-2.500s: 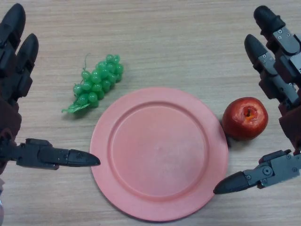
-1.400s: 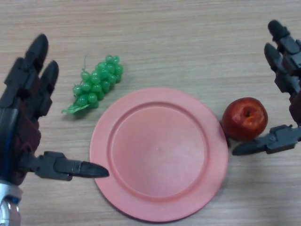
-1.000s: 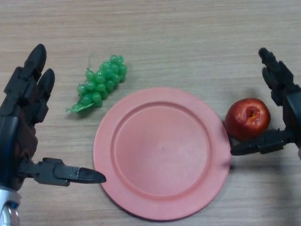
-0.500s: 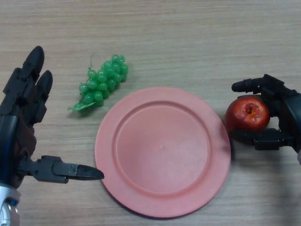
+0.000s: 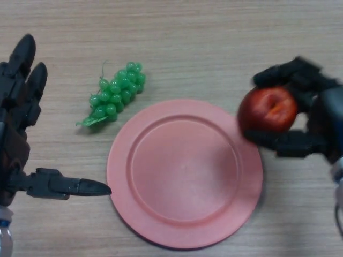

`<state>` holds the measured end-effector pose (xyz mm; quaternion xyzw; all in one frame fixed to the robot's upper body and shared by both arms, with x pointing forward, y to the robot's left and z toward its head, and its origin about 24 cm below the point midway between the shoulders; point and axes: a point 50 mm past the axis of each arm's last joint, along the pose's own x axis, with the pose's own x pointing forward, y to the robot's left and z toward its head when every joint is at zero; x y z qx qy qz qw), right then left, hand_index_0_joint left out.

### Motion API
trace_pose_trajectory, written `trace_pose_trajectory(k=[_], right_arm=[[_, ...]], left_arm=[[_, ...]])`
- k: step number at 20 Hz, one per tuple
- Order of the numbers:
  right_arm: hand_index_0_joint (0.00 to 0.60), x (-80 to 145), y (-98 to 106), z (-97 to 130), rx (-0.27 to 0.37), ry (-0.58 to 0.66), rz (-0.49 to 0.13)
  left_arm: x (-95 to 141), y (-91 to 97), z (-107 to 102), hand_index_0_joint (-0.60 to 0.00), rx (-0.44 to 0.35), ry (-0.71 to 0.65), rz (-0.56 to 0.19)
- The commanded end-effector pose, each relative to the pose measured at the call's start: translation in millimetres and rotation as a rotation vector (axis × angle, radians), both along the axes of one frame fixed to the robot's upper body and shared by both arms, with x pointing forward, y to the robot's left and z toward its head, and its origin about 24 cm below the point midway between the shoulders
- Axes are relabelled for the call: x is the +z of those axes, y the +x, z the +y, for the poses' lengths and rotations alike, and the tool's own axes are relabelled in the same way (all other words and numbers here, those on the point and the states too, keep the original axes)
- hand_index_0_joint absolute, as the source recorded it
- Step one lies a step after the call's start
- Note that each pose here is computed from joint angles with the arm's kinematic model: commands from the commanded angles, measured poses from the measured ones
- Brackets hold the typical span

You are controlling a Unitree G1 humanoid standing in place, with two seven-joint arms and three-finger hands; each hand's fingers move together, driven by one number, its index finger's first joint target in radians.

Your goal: Pick up the red apple and place it on the plate

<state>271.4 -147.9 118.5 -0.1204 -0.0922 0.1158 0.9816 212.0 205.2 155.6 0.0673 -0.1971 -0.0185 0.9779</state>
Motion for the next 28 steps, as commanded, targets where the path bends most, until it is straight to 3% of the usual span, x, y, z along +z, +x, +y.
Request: trace_pose_trajectory(k=[1,5,10,12,13,14,15,18,21,25,28], right_arm=[[0.6,21.1,-13.2,22.5,0.05,-0.023,-0.194],[0.6,-0.5,-18.7,53.2,0.084,-0.035,-0.199],[0.6,-12.2,-15.1,70.6,0.094,0.035,-0.185],[0.4,-12.7,-14.5,70.9,0.092,0.031,-0.184],[0.25,-13.7,-13.6,71.2,0.089,0.02,-0.179],[0.15,-16.3,-12.5,71.6,0.086,-0.005,-0.16],[0.0,-22.4,-9.8,71.7,0.078,-0.055,-0.105],[0.0,-21.4,-7.8,70.3,0.078,-0.065,-0.073],[0.0,-12.9,-7.2,67.5,0.065,-0.025,-0.086],[0.0,23.0,-16.5,52.8,0.057,0.131,-0.152],[0.0,56.4,-37.8,18.8,0.062,0.25,-0.177]], left_arm=[[29.4,-14.0,9.4,0.0,0.014,0.027,-0.209],[29.1,-15.0,9.2,0.0,0.015,0.027,-0.205],[30.0,-18.7,13.0,0.0,0.013,0.029,-0.199],[29.6,-18.8,13.3,0.0,0.018,0.033,-0.198],[29.1,-18.8,13.7,0.0,0.025,0.039,-0.198],[29.1,-19.0,13.9,0.0,0.031,0.044,-0.199],[29.0,-19.8,13.2,0.0,0.04,0.057,-0.201],[28.2,-20.1,10.6,0.0,0.044,0.069,-0.212],[27.0,-18.3,9.1,0.0,0.047,0.072,-0.206],[31.4,-18.5,7.9,0.0,0.029,0.067,-0.195],[36.4,-18.9,8.1,0.0,0.028,0.067,-0.204]])
